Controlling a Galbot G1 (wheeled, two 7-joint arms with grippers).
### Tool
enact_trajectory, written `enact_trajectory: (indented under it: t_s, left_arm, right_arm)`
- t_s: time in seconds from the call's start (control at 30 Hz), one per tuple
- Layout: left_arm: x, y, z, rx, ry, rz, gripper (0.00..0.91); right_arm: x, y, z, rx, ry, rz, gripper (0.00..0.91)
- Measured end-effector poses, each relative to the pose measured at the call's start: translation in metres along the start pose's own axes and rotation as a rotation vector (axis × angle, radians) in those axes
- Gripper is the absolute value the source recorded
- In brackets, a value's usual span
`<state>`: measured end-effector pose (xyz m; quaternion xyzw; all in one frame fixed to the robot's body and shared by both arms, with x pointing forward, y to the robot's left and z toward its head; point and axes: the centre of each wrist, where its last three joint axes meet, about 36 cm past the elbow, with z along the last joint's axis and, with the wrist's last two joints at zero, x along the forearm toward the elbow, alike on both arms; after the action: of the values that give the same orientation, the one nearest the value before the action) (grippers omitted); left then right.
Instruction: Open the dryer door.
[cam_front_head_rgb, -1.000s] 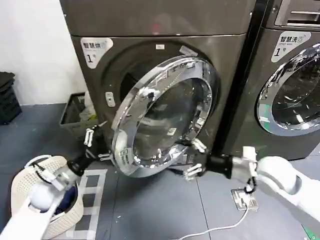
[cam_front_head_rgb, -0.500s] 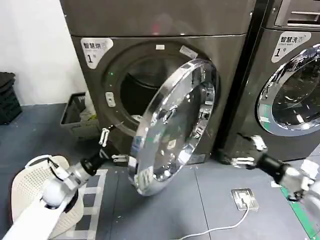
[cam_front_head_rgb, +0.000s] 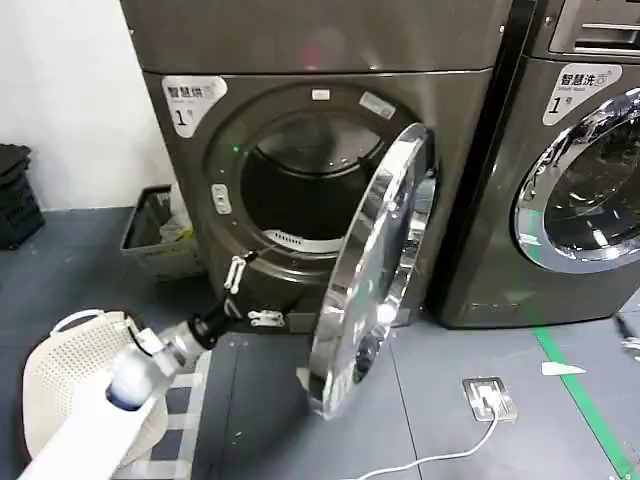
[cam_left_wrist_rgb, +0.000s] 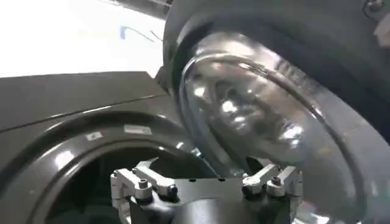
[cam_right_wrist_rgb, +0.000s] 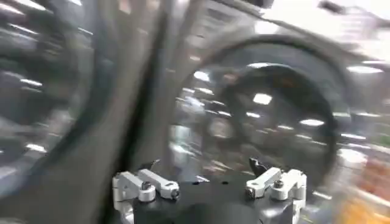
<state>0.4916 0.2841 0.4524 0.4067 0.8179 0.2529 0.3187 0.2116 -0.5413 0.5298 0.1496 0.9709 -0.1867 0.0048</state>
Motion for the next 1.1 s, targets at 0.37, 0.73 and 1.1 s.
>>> enact_trajectory:
  t_s: [0.37,0.73,1.1]
  left_arm:
    - [-0.033,-0.016,0.005,0.025,-0.055,0.055,0.907]
    - [-0.070,-0.030,0.013,0.051,-0.106,0.112,0.907]
    - [-0.099,-0.043,0.021,0.070,-0.134,0.151,0.907]
  right_arm:
    - [0.076,-0.036,0.034,0.049,0.162,0.532,0.907]
    - [0.140,-0.064,0.044,0.125,0.307,0.918,0.907]
    - [0.185,-0.063,0.047,0.238,0.348,1.153,0.907]
